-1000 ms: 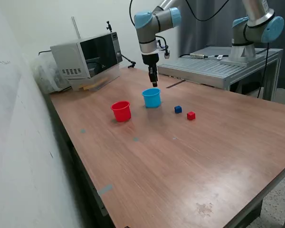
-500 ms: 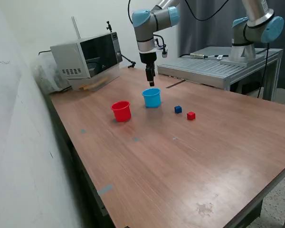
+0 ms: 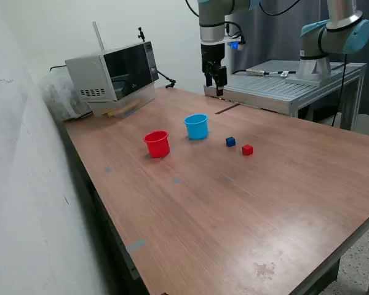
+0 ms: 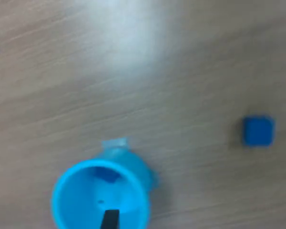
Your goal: Place red objects in the red bin, and blue objects in the blue bin.
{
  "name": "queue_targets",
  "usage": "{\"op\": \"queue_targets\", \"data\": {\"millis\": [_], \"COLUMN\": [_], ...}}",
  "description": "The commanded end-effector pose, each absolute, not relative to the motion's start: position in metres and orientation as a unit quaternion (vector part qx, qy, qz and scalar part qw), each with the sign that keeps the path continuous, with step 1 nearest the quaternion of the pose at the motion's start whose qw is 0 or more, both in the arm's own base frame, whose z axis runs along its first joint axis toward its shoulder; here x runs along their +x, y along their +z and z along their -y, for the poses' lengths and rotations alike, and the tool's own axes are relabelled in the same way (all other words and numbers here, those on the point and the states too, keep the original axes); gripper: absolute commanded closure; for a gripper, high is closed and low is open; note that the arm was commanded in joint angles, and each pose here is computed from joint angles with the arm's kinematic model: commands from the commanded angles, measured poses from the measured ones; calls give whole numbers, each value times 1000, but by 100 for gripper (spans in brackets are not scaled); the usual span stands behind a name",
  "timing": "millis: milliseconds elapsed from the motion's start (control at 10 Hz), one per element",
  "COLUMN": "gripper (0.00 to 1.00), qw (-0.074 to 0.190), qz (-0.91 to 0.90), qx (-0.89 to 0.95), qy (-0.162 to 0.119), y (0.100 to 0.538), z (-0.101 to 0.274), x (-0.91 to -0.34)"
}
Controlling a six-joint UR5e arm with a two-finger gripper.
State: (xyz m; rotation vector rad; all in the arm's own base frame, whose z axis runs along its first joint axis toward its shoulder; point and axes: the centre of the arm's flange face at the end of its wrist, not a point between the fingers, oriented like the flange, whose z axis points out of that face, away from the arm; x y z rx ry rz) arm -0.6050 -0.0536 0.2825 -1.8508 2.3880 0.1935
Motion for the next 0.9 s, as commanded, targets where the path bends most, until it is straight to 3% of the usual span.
{"op": "queue_targets", "data": {"millis": [0,200,400,600,800], "gripper": [0,0,0,0,0], "qw": [10,54,26,11,-7], "qz": [-662,-642,-626,-575,-552], "qx": [-748,-764,-779,-818,-834], "qy": [37,-21,-39,-25,-6], "y": [323,319,316,293,289], "z": [107,109,136,195,226], "x": [-552,-534,-528,-505,-496]}}
